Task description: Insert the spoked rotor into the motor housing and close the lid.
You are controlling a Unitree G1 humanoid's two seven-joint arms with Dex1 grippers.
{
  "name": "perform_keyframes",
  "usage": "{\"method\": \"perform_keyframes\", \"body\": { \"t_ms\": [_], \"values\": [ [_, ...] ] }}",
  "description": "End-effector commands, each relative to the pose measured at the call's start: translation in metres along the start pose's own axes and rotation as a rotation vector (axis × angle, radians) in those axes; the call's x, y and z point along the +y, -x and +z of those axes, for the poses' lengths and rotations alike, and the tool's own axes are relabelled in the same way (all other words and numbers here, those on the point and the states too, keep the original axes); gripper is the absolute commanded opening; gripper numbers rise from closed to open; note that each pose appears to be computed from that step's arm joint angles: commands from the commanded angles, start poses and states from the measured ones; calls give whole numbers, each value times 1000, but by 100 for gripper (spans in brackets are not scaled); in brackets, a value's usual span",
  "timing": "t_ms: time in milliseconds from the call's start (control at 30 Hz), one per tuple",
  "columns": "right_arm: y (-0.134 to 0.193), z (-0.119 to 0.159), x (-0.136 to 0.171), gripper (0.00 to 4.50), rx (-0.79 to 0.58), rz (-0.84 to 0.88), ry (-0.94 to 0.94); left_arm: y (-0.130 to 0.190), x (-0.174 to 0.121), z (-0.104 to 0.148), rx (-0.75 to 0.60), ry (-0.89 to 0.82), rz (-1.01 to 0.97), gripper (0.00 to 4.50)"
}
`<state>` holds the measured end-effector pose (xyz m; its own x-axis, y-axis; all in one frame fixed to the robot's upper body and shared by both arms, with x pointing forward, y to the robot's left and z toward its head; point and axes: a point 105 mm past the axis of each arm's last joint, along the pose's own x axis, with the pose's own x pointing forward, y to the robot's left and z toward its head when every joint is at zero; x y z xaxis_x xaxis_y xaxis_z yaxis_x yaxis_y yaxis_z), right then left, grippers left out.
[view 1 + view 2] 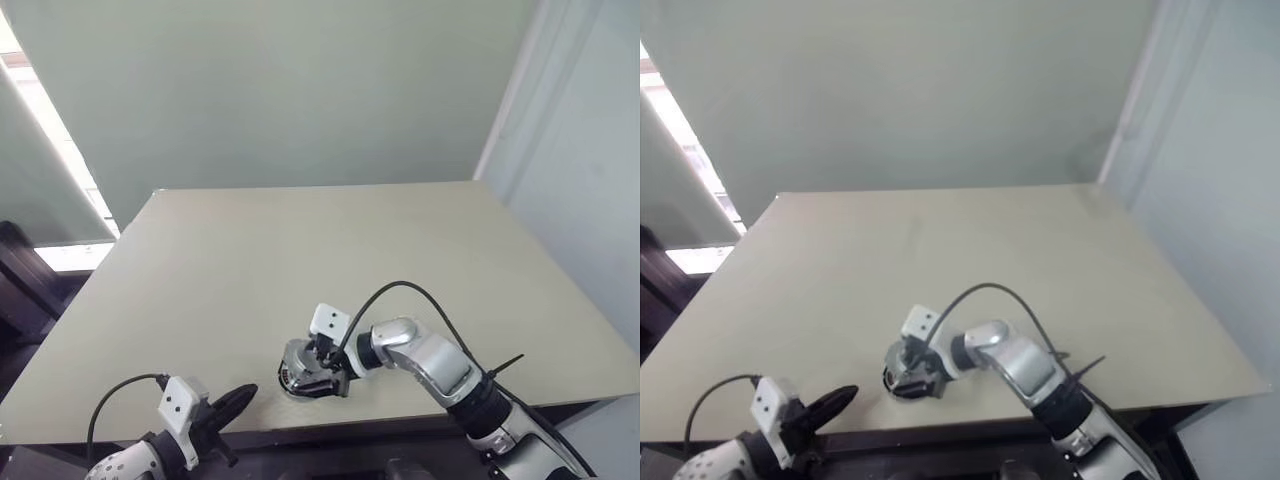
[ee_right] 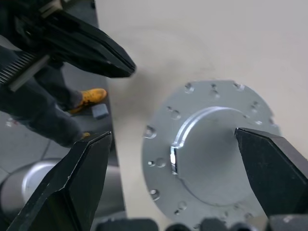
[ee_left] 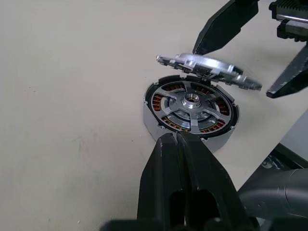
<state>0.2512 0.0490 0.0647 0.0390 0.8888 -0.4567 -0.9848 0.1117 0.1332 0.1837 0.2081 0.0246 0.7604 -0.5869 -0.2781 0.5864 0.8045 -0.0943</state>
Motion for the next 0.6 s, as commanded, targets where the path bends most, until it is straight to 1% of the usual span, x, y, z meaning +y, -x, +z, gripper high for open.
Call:
{"method": "perform_keyframes", "body": {
  "t_ms": [33, 133, 267, 333, 433, 567, 600],
  "values": [
    [-7, 12, 9, 450, -47, 43, -12, -3, -2, 11, -35, -31, -16, 3],
    [-8, 16, 10, 450, -77, 45, -22, -5, -3, 11, -37, -30, -20, 3],
    [10, 45, 3, 450, -232, 65, -55, -5, -4, 10, -38, -28, -23, 3],
    [19, 54, 0, 450, -283, 79, -67, -6, -4, 10, -38, -28, -25, 3],
    [32, 60, -7, 450, -326, 81, -102, -6, -5, 9, -37, -26, -31, 3],
    [50, 68, -24, 450, -401, 41, -111, -6, -9, 7, -34, -19, -39, 3],
    [53, 66, -29, 450, -400, 16, -96, -6, -9, 7, -33, -18, -40, 3]
  ]
}}
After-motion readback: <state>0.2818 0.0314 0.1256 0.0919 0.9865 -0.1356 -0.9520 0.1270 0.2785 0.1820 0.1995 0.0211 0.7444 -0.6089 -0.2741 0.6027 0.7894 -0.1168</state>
